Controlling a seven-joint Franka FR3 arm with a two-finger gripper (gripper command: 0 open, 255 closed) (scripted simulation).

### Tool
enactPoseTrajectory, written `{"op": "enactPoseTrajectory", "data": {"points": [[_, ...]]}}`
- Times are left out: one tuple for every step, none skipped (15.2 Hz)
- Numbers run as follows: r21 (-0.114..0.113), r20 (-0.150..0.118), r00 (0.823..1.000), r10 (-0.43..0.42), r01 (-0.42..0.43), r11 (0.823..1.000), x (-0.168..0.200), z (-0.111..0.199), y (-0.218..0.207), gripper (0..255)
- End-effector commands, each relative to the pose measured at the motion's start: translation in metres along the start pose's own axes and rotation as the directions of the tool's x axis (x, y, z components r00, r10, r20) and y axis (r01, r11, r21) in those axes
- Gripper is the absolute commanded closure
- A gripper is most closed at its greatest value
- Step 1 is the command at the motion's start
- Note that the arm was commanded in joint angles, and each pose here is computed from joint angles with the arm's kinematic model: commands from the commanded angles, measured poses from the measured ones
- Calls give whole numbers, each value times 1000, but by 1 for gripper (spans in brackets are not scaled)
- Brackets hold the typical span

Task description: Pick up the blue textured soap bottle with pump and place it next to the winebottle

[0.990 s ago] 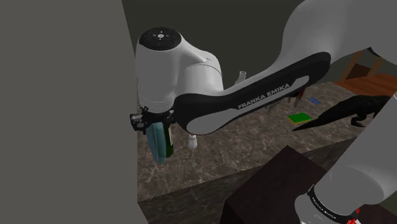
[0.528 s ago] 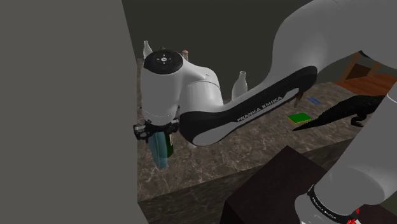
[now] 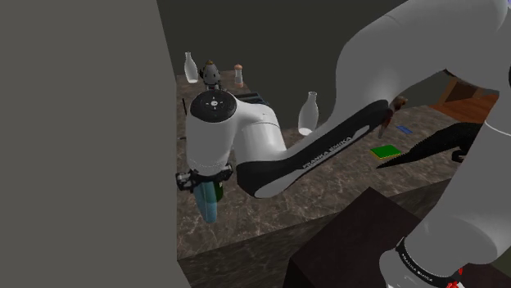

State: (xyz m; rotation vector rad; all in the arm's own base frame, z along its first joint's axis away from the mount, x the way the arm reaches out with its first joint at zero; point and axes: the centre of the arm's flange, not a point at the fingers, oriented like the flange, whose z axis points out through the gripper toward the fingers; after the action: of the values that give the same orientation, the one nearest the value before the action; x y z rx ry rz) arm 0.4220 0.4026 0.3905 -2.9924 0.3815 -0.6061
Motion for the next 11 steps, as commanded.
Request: {"op": "enactPoseTrajectory", "data": {"points": [[1, -1, 1000, 0, 0, 1000, -4, 9, 2, 255], [1, -1, 1000, 0, 0, 1000, -6, 14, 2, 255], [1, -1, 1000, 0, 0, 1000, -8, 19, 3, 255], [1, -1, 1000, 0, 0, 1000, -10, 24, 4, 255], [1, -1, 1000, 0, 0, 1000, -12, 28, 4, 255], [1, -1, 1000, 0, 0, 1000, -14, 33, 5, 255], [1, -1, 1000, 0, 0, 1000, -16, 38, 5, 255], [1, -1, 1000, 0, 0, 1000, -18, 43, 6, 255], [1, -1, 1000, 0, 0, 1000, -19, 48, 7, 255], [1, -1, 1000, 0, 0, 1000, -21, 53, 7, 255], [1, -1, 1000, 0, 0, 1000, -23, 58, 8, 255]]}}
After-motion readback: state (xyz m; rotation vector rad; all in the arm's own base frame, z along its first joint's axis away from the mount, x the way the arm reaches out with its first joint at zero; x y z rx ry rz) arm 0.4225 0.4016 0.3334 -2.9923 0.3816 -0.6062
